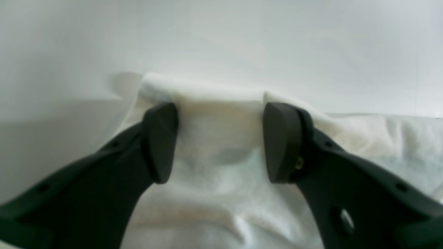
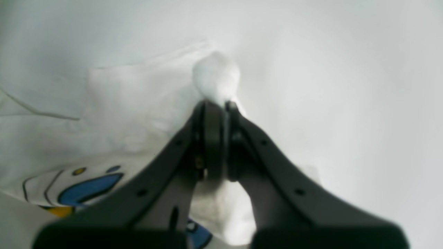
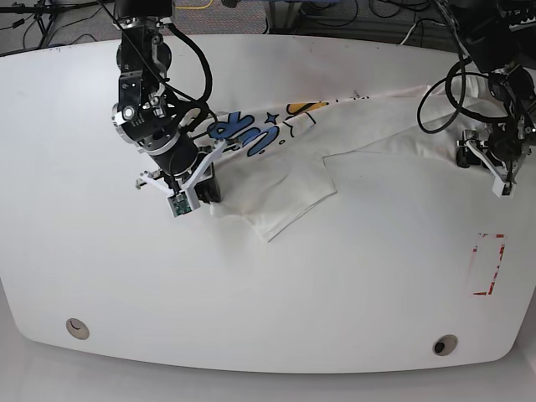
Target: Fold the T-shirt properly
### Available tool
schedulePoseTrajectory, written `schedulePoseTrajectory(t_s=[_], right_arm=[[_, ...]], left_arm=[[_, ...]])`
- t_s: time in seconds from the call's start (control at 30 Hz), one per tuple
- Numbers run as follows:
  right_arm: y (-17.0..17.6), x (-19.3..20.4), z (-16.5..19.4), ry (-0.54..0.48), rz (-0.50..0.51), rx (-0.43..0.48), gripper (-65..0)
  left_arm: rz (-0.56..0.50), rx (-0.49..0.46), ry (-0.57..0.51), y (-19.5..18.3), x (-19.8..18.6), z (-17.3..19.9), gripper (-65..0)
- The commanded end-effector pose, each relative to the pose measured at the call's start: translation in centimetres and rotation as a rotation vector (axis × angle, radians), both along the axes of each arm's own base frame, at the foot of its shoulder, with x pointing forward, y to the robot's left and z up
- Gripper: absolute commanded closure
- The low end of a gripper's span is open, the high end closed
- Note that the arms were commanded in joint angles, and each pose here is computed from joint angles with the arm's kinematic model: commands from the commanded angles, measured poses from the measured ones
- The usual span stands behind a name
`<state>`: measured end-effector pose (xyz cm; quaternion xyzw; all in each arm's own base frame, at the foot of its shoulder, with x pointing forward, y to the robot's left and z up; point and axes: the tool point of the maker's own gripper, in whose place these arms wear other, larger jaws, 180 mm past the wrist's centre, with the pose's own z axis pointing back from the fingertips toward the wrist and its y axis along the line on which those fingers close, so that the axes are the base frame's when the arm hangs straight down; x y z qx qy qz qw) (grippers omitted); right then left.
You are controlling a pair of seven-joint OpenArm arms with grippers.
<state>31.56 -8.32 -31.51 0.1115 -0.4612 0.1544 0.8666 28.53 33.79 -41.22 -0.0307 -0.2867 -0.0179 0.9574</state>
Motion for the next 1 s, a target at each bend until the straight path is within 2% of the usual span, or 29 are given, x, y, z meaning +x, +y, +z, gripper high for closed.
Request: schedulePoseTrajectory(t_s=[0.0,0.57,0.97], right_arm=[[0.0,0.6,1.4,-0.050,0.000,0.012,-0.8],[0.1,0.5,1.3,-0.044,-0.004,0.018,-0.5],[0.0,0.6,1.2,-0.041,-0.003,0.015,-0.6]], left_arm=[[0.001,0.039,0.005,1.3,-0.1,0.8,-36.3],[-0.005,0.078,0.027,2.5,-0.9,1.2,-36.4],[-0.023,0.181,0.040,3.1,-3.3,3.6,-36.1]])
